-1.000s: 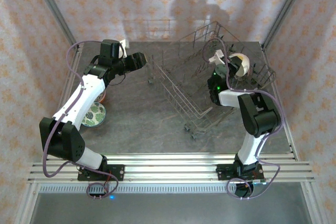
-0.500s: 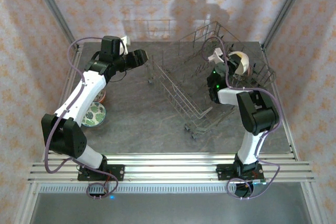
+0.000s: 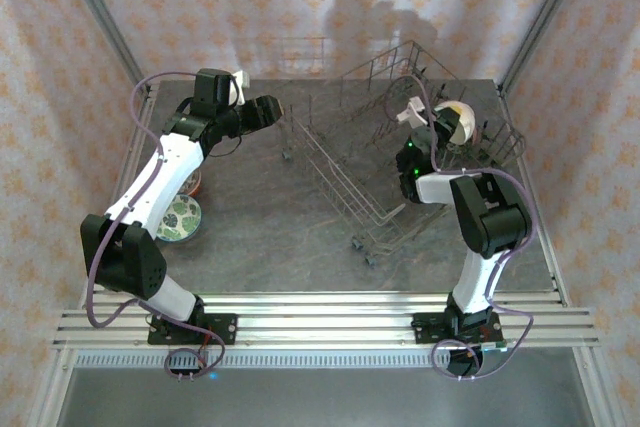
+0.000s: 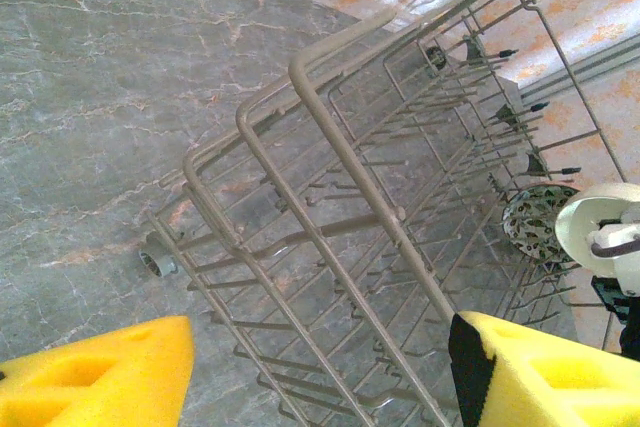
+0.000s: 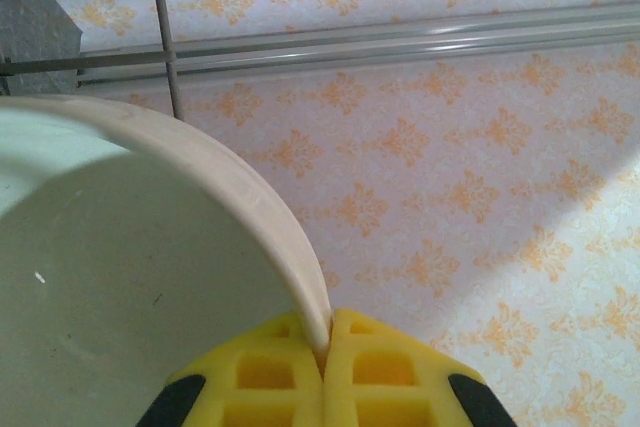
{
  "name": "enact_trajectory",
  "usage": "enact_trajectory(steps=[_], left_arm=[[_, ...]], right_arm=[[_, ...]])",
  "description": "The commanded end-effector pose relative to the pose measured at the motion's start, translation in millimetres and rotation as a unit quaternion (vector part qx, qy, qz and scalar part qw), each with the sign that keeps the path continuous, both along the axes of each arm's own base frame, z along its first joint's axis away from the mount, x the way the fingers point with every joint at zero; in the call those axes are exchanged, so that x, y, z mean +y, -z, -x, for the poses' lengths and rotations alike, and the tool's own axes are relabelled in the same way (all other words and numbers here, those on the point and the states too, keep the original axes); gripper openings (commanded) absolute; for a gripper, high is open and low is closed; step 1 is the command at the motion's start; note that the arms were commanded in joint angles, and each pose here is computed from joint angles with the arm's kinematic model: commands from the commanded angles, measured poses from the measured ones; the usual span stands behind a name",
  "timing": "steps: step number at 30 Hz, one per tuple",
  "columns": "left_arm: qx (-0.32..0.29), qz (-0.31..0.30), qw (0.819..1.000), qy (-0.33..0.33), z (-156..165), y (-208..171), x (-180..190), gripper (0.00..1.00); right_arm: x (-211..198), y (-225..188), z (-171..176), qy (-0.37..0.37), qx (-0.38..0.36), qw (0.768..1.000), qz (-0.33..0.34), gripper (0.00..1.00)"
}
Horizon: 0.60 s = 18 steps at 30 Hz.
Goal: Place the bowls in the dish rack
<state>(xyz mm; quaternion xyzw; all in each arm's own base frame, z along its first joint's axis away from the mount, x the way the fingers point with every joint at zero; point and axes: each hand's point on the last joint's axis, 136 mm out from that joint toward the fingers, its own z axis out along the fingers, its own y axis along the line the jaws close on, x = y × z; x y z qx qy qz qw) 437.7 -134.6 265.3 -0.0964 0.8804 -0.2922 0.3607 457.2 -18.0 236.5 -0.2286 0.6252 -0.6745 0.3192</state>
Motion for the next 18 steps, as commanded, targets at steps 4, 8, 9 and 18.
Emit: enact_trajectory(steps=[4, 8, 9, 18], left_arm=[[-0.003, -0.001, 1.000, 0.007, -3, -4, 2, 0.69], [-0.004, -0.002, 1.000, 0.008, -3, -5, 1, 0.69], [-0.003, -0.002, 1.000, 0.008, -3, -4, 2, 0.70], [-0.003, -0.002, 1.000, 0.007, 0, -3, 2, 0.69]], right_arm=[[-25, 9, 20, 0.049, -0.035, 0.998, -0.029, 0.00], [-28, 9, 19, 0.054, -0.041, 0.997, -0.034, 0.00], [-29, 9, 18, 0.056, -0.041, 0.997, -0.035, 0.00], [-40, 16, 17, 0.093, -0.055, 0.993, -0.054, 0.00]])
